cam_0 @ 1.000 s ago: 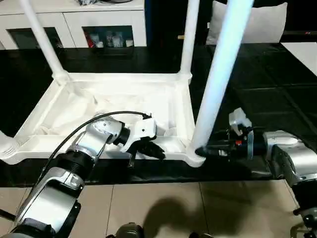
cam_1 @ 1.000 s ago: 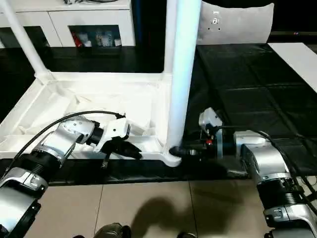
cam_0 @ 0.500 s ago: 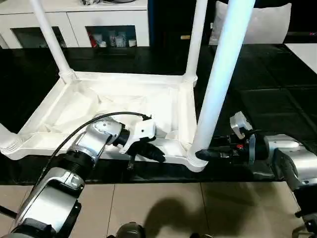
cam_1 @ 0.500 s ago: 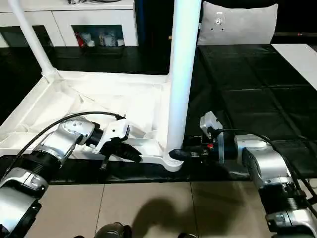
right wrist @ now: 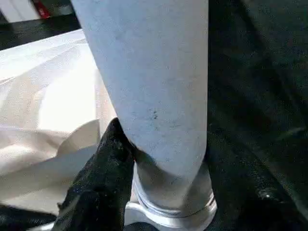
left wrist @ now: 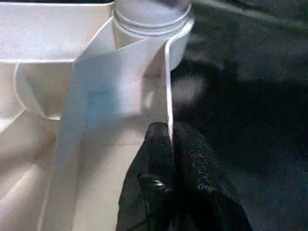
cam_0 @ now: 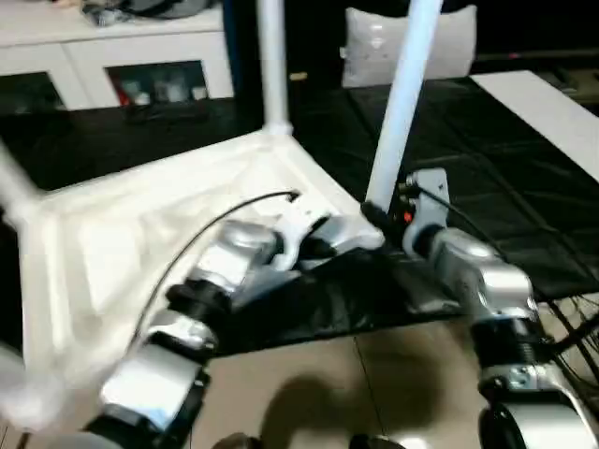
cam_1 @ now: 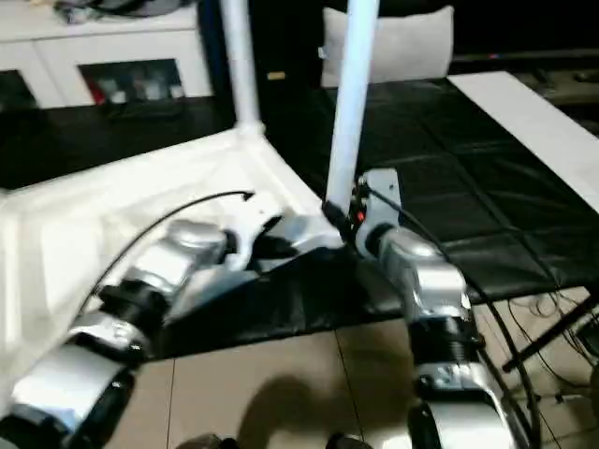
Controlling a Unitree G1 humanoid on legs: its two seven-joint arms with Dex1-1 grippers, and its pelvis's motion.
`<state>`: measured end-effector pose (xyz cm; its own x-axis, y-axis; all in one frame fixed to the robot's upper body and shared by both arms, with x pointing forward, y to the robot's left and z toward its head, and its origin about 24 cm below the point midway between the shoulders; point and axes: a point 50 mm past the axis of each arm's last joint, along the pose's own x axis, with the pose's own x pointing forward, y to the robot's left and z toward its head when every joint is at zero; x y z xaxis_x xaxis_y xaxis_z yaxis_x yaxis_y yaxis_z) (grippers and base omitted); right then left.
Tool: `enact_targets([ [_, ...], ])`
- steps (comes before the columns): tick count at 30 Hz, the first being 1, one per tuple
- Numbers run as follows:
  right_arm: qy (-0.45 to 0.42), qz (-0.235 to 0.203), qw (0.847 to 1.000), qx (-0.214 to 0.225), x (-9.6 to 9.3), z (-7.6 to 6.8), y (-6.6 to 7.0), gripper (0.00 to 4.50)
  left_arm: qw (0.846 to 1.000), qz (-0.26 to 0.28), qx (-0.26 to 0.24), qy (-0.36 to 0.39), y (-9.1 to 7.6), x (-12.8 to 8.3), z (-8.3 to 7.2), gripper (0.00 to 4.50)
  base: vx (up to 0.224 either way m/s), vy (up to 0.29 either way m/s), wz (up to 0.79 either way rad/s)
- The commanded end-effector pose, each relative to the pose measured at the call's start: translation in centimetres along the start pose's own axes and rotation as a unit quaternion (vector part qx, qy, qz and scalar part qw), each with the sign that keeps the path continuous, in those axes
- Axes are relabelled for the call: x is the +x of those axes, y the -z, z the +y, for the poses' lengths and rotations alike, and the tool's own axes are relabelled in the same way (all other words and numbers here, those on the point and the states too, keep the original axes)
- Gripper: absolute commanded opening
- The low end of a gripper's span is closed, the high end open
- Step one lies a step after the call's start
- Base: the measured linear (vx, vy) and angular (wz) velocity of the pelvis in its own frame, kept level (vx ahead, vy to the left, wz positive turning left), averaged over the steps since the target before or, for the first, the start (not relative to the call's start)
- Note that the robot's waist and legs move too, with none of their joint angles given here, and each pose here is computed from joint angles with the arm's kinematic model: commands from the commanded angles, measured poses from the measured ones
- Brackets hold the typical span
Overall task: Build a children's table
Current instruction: Rotate leg to tighten
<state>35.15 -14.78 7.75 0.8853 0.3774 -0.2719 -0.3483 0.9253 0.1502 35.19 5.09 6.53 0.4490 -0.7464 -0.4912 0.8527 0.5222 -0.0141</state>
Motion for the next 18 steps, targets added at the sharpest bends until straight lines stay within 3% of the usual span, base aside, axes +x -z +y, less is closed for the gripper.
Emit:
enact_targets([
  [1, -0.057, 0.010, 0.998, -0.006, 0.7, 2.4, 0.7, 2.76, 1.000, -0.021, 0.017, -0.001, -1.4, 0.1, -0.2, 0.00, 0.000, 0.000, 0.00],
  [3, -0.075, 0.007, 0.997, -0.011, 0.6, 2.7, 0.6, 2.76, 0.999, -0.021, 0.026, 0.002, -1.2, 0.0, -0.1, 0.00, 0.000, 0.000, 0.00],
  [5, -0.075, 0.005, 0.997, -0.016, 0.4, 2.5, 0.6, 3.03, 0.999, -0.021, 0.031, 0.000, -1.2, -0.2, 0.0, 0.00, 0.000, 0.000, 0.00],
  [15, -0.148, -0.006, 0.987, -0.067, -2.5, -1.6, 0.0, 3.81, 0.995, -0.004, 0.082, 0.050, 0.9, -2.0, 0.8, 0.00, 0.000, 0.000, 0.00],
  [18, -0.179, -0.008, 0.981, -0.078, -3.1, -2.1, -0.3, 4.12, 0.993, 0.002, 0.092, 0.074, 1.3, -2.4, 0.8, 0.00, 0.000, 0.000, 0.00],
])
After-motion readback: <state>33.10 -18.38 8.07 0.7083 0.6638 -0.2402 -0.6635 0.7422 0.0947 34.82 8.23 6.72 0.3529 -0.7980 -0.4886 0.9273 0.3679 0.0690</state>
